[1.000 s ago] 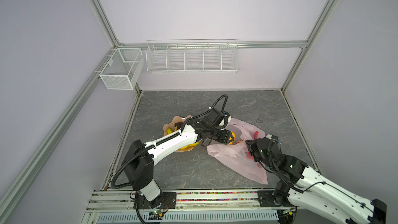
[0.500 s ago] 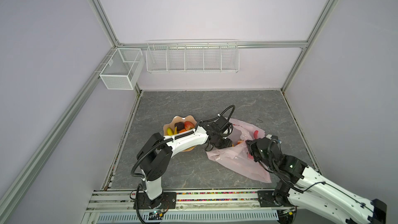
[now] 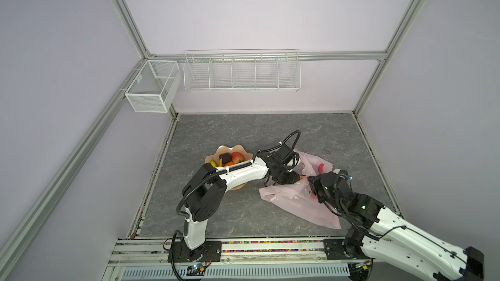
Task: Place the fruits into the plastic bag
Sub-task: 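Lower the yellow pear into the bag and open the left gripper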
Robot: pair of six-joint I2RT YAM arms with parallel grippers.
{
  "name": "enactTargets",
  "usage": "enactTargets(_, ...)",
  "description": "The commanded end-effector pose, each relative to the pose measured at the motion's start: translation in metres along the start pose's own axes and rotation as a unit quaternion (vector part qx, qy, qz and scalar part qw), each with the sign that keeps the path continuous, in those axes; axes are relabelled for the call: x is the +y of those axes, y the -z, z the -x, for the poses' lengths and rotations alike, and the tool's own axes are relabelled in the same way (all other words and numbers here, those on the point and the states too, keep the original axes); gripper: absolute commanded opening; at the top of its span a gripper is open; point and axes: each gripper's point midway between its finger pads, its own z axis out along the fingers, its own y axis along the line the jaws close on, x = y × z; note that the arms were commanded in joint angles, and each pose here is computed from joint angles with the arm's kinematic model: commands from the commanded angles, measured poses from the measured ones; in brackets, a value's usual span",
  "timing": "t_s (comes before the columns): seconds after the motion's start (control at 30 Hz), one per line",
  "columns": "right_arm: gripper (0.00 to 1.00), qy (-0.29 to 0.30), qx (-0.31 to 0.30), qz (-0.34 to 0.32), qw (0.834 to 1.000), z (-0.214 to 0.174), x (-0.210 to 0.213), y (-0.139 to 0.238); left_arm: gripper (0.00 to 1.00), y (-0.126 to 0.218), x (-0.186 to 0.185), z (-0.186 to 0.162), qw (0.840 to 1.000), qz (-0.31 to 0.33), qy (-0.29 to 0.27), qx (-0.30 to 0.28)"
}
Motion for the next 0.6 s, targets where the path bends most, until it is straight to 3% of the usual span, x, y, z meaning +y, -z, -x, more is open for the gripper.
enactTargets(0.0,0.06,-0.034,0.014,0.011,0.999,-0.005,0.006,-0.002,0.13,-0.008,-0.03,0.024,0.996,-0.079,0.026,-0.031)
enactTargets(0.37,0.06,-0.047,0.013,0.028,0.998,-0.005,0.008,-0.006,0.17,-0.042,-0.052,0.033,0.987,-0.13,0.084,-0.035)
enactTargets(0.47,0.06,-0.05,0.014,0.028,0.998,-0.006,0.007,-0.007,0.25,-0.051,-0.055,0.03,0.988,-0.125,0.088,-0.03)
enactTargets(0.57,0.06,-0.049,0.015,0.027,0.998,-0.006,0.006,-0.008,0.45,-0.054,-0.055,0.028,0.988,-0.12,0.094,-0.028)
